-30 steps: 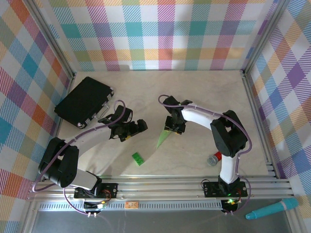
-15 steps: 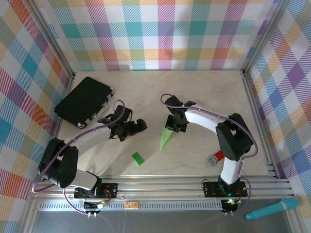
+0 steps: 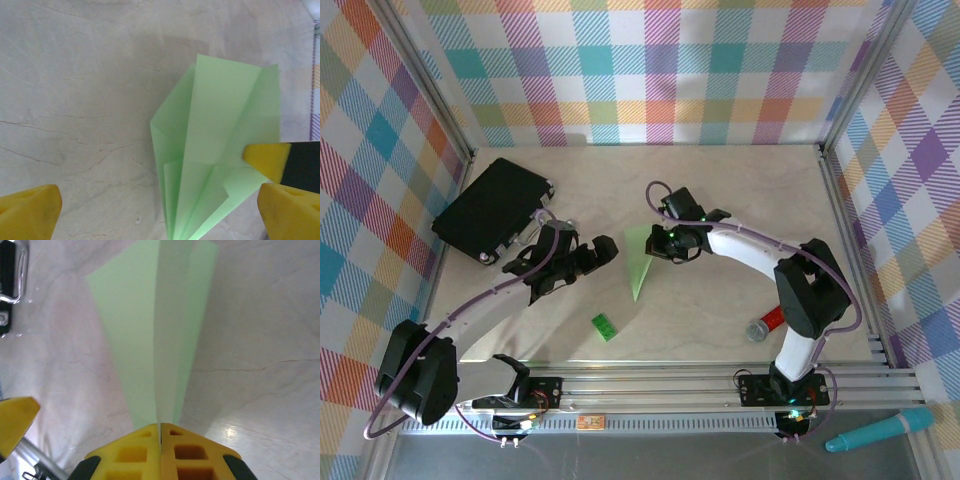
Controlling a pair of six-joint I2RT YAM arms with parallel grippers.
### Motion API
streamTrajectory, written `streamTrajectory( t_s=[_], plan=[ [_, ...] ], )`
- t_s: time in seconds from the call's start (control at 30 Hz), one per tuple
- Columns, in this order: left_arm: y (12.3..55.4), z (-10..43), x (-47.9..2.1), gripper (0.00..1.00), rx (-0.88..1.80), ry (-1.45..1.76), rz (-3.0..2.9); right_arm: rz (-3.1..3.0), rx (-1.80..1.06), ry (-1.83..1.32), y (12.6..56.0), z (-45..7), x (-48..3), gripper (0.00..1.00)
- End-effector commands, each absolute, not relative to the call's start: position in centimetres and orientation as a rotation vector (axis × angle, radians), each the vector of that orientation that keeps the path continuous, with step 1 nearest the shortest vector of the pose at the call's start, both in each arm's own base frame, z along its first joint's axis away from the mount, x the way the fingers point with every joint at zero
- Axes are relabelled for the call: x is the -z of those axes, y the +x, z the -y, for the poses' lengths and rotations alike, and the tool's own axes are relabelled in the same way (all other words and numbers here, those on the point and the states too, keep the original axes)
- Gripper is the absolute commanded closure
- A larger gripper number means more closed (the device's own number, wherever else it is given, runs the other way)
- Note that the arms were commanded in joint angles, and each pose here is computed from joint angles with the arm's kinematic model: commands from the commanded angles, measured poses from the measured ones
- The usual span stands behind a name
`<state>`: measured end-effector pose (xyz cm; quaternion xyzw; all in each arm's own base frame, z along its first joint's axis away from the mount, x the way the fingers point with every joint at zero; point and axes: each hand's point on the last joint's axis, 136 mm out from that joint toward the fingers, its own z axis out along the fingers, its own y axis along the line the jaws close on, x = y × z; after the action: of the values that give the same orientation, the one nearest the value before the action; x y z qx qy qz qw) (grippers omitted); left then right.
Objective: Fold a paper plane with a square sheet of paper (pick it up from the middle)
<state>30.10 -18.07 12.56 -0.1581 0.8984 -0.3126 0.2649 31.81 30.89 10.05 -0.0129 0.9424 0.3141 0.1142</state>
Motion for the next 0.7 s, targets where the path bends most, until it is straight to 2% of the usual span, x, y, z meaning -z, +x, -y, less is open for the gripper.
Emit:
streamTrajectory(
  t_s=[0.0,0.4,0.67],
  plan=[
    [30.6,19.0,-13.2,0.0,0.949,-0.423,-2.375,-2.729,-1.114,-0.111,31.5,-31.9,-9.3,0.96],
    [30.2,22.4,-10.0,0.0,1.043,-0.392,-2.514,-2.753,-1.23,0.032,30.5,-27.9,-4.8,0.95],
    [29.5,26.3,-8.0,0.06,1.171,-0.359,-2.59,-2.755,-1.239,0.077,30.7,-26.3,-4.0,0.95]
  ],
)
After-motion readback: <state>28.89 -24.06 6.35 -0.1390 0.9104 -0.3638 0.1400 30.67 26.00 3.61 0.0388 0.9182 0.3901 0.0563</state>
